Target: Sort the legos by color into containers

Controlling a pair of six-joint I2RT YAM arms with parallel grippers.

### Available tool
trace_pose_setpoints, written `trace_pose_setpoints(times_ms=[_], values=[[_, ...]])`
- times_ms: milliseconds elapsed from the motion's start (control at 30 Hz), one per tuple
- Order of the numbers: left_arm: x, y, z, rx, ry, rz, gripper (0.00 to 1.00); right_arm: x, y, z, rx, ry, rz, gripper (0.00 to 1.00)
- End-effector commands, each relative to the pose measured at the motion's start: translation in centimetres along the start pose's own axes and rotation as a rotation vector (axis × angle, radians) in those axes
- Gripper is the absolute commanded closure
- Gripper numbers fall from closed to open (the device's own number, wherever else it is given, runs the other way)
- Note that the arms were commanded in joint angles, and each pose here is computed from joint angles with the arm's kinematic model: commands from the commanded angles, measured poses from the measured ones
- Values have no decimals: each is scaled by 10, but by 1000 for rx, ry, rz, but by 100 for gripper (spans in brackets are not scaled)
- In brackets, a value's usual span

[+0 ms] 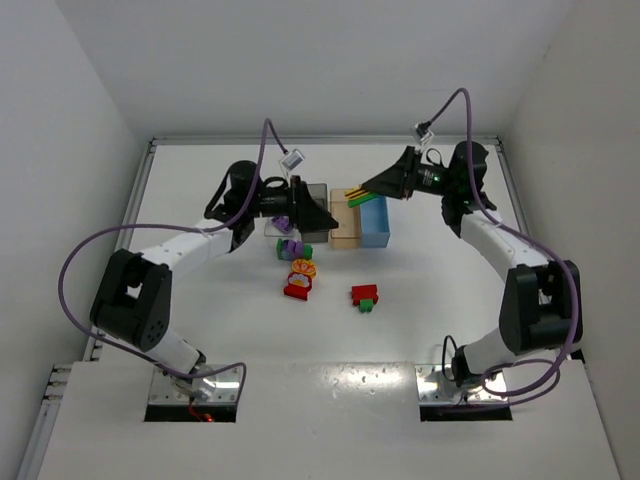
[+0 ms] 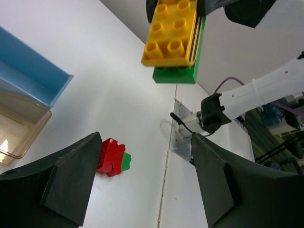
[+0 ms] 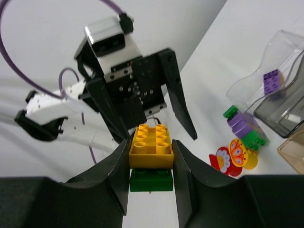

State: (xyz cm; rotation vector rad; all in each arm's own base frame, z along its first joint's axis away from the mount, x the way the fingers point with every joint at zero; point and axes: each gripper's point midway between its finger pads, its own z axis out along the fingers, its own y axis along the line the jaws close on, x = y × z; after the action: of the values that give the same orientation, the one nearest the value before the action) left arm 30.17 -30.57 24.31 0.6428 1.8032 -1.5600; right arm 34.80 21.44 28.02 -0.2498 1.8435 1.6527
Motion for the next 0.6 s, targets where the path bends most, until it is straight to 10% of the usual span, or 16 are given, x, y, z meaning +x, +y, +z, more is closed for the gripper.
trace_pose_setpoints(times_ms=[0, 567], values=[[-23, -27, -7, 62, -2, 166, 18, 12, 23, -3, -77, 55, -127, 100], [-57, 29, -14, -272, -300, -181, 17, -36, -42, -14, 363, -309, 288, 100]])
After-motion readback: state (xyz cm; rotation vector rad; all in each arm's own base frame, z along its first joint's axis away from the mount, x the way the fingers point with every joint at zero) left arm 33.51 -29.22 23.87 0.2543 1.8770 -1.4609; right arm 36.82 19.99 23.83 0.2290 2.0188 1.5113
